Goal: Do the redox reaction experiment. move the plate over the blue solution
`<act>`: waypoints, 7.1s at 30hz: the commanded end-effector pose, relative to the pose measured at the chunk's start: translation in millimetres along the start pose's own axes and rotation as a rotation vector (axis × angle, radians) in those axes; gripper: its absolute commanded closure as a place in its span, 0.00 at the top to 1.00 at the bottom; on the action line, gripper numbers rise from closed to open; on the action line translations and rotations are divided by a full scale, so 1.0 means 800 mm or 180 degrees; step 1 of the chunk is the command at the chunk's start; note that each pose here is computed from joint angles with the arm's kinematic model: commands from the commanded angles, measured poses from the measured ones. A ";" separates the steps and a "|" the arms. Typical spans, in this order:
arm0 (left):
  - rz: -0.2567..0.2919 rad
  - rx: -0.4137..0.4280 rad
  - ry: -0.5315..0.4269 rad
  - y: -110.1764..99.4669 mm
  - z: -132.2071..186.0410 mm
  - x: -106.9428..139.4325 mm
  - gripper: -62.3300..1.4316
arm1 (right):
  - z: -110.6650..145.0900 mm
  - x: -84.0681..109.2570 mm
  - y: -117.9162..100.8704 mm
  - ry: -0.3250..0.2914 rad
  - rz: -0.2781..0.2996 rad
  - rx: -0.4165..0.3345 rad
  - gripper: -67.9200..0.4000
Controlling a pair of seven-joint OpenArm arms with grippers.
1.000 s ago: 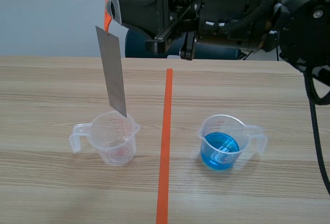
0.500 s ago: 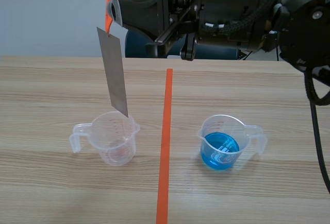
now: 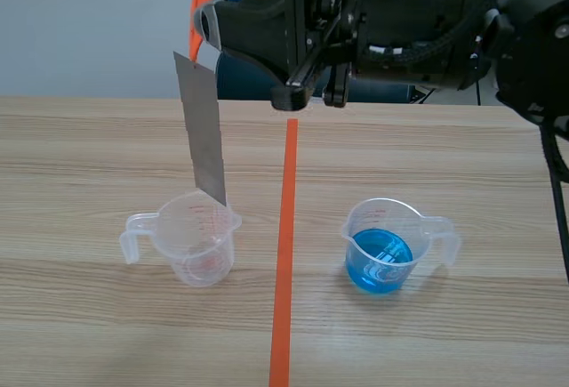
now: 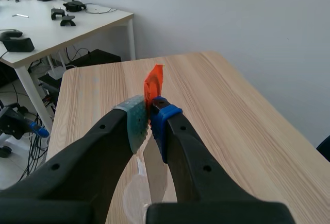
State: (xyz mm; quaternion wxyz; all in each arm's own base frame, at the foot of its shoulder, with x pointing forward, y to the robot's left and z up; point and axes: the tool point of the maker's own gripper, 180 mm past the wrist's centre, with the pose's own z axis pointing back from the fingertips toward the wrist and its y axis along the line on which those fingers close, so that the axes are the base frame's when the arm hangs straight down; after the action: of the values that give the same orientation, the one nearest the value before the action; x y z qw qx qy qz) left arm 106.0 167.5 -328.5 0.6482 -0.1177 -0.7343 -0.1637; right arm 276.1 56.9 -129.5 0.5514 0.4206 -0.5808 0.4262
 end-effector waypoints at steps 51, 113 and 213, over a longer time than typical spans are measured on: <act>-0.0036 -0.0272 -0.0293 0.014 0.043 0.065 1.00 | 0.097 0.022 0.001 0.0112 0.0410 0.0253 0.01; -0.0266 -0.2338 0.0008 -0.028 -0.217 0.083 0.15 | 0.217 0.028 -0.050 0.0499 0.0529 -0.0145 0.01; -0.0097 -0.2753 0.0103 -0.181 -0.325 0.046 0.10 | 0.209 0.020 -0.038 0.0340 0.0444 -0.0046 0.01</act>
State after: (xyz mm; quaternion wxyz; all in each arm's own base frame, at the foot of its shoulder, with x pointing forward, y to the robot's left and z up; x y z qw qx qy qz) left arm 278.8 -63.9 -292.5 0.5652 -0.3578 -0.5737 -0.4727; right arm 256.8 -109.7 -125.7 0.5583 0.3503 -0.5731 0.4870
